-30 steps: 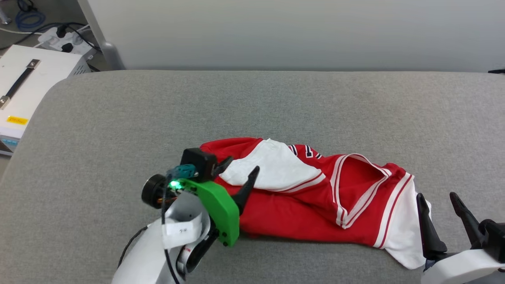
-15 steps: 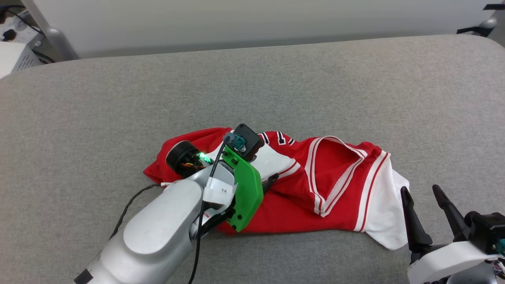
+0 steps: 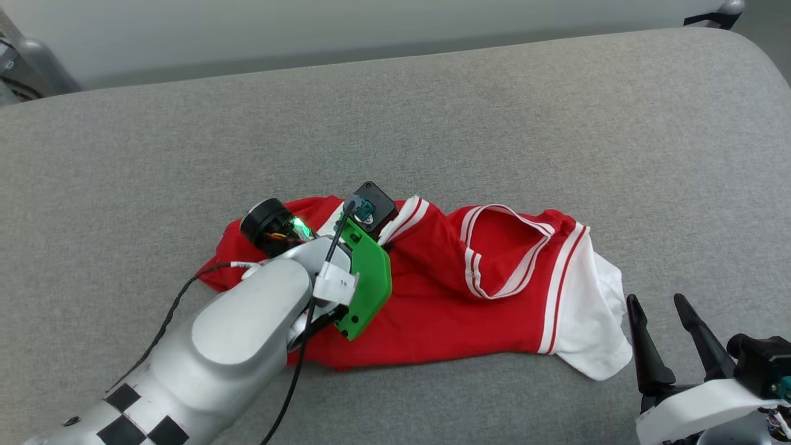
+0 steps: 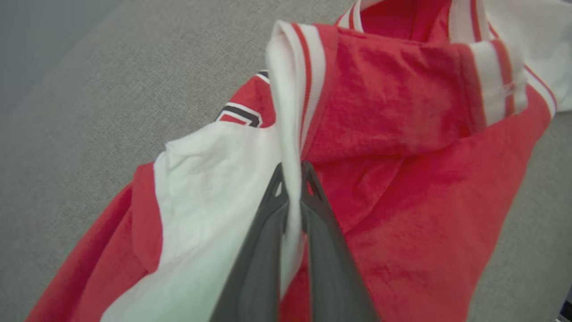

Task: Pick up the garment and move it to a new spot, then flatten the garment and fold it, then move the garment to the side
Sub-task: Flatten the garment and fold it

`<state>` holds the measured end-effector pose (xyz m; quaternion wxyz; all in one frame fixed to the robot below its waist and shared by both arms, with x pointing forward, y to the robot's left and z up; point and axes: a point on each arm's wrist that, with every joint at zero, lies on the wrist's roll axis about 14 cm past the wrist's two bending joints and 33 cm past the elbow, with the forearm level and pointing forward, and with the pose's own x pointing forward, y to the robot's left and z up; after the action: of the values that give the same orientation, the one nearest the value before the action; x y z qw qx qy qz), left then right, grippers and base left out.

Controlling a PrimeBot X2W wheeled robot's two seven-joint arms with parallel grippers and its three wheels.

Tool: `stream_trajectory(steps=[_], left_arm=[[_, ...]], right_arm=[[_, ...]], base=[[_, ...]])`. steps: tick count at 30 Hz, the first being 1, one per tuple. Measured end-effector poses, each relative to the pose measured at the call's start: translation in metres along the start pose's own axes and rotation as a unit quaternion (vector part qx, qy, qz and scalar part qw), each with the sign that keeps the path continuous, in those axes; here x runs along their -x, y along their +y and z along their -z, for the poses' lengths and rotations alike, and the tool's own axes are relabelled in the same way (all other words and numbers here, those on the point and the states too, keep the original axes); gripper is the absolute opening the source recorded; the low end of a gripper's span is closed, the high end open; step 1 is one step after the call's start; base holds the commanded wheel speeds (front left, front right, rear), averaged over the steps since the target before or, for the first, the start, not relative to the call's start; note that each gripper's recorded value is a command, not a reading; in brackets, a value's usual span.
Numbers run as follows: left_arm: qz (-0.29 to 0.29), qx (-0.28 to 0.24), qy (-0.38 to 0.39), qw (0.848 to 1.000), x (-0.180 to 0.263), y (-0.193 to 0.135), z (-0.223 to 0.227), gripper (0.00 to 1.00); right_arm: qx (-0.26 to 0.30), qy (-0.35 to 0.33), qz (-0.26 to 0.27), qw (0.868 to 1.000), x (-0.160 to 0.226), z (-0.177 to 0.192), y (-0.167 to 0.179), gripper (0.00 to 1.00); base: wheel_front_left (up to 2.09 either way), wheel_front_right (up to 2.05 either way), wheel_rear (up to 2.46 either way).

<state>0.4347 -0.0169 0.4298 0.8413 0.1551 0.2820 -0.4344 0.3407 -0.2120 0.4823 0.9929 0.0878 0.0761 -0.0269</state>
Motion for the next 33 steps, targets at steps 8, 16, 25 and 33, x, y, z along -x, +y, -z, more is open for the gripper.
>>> stream_trajectory(steps=[8,16,25,33], left_arm=[[-0.107,-0.098,-0.1,0.984,0.041,0.041,-0.052,0.0],[-0.204,-0.122,-0.101,0.966,0.114,0.077,-0.042,0.0],[-0.256,0.02,0.009,0.966,0.168,0.064,0.083,0.0],[-0.223,0.175,0.036,0.958,0.146,0.011,0.157,0.02]], right_arm=[[-0.013,-0.002,-0.017,1.0,-0.007,-0.001,0.008,1.0],[-0.019,-0.005,-0.05,0.999,-0.013,-0.004,0.027,1.0],[-0.018,0.009,-0.087,0.996,-0.024,0.001,0.051,1.0],[-0.011,0.021,-0.102,0.995,-0.034,0.004,0.06,1.0]], base=[[0.0,0.0,0.0],[0.0,0.0,0.0],[0.0,0.0,0.0],[0.0,0.0,0.0]])
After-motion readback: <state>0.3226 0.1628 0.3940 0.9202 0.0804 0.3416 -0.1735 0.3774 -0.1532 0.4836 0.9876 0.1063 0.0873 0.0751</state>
